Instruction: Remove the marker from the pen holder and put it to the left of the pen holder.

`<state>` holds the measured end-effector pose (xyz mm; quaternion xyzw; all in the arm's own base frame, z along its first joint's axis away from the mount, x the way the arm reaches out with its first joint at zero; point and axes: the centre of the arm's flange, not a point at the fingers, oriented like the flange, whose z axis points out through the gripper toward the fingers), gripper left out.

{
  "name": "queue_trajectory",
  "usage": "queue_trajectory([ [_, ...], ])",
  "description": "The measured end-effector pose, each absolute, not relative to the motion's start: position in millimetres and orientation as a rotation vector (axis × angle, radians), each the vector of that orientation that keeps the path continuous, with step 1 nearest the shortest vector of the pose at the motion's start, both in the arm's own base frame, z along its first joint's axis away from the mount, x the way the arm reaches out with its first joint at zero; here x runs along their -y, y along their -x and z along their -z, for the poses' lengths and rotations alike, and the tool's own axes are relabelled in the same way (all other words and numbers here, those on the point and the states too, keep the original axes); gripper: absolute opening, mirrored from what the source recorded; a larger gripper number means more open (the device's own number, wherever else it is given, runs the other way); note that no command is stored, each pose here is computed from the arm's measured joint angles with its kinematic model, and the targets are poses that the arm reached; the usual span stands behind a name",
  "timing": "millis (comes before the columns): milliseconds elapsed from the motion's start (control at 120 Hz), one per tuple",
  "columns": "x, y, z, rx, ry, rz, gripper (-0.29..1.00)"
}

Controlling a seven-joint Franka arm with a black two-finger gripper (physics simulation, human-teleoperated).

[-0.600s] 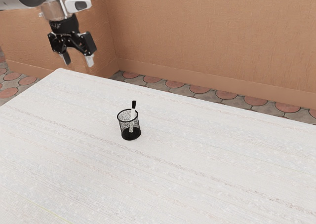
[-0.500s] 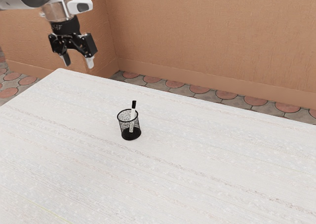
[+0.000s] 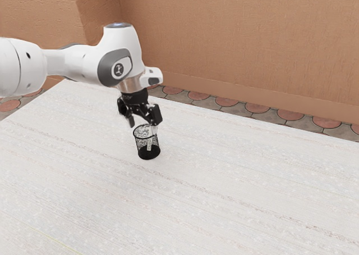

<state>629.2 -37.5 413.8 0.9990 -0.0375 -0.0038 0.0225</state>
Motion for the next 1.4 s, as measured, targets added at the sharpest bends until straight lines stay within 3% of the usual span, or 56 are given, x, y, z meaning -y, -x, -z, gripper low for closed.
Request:
queue_trajectory([
  [333, 38, -679, -378, 0.221, -3.057, -0.500, 0.70],
  [667, -23, -690, -347, 0.177, -3.068, -0.613, 0.70],
  [1025, -27, -693, -338, 0.217, -3.064, -0.635, 0.22],
  [1400, -25, -694, -344, 0.255, -3.060, -0.654, 0.05],
])
